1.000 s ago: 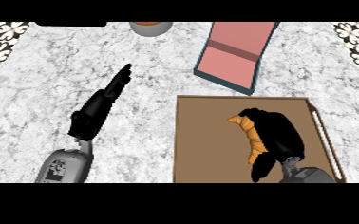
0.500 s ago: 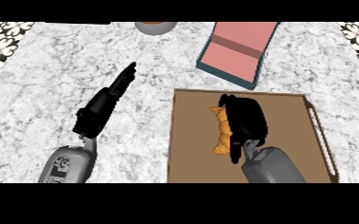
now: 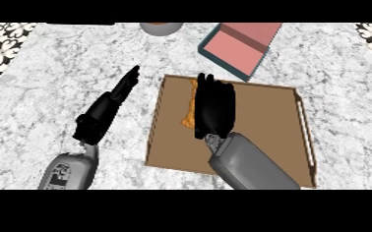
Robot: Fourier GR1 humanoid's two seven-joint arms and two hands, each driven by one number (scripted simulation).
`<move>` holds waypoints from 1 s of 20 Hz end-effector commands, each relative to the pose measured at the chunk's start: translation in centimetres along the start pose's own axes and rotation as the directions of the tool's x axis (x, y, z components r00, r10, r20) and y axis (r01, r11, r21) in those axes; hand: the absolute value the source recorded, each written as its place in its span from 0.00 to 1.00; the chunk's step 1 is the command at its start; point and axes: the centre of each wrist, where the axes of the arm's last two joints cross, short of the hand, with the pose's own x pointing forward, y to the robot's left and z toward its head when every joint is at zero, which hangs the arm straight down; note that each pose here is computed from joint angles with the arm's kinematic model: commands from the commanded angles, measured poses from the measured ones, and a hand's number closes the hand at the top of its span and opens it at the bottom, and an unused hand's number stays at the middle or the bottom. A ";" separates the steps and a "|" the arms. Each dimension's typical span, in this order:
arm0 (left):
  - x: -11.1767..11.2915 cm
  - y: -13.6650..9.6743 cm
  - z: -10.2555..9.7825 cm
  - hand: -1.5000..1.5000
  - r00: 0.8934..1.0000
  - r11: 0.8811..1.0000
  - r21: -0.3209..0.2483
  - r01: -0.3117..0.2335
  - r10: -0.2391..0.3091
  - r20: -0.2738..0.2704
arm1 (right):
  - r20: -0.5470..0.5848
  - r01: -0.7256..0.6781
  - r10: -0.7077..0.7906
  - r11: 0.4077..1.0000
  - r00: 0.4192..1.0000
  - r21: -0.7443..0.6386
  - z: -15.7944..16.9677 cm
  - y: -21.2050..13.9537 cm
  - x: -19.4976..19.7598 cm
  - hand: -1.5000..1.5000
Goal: Pick the croissant from the tray and place it in the cardboard box
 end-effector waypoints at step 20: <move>-1.1 0.4 -0.1 0.50 1.000 1.000 0.019 0.010 -0.010 -0.016 | -0.012 0.258 -0.283 0.892 0.959 -0.371 4.4 -16.6 4.7 1.00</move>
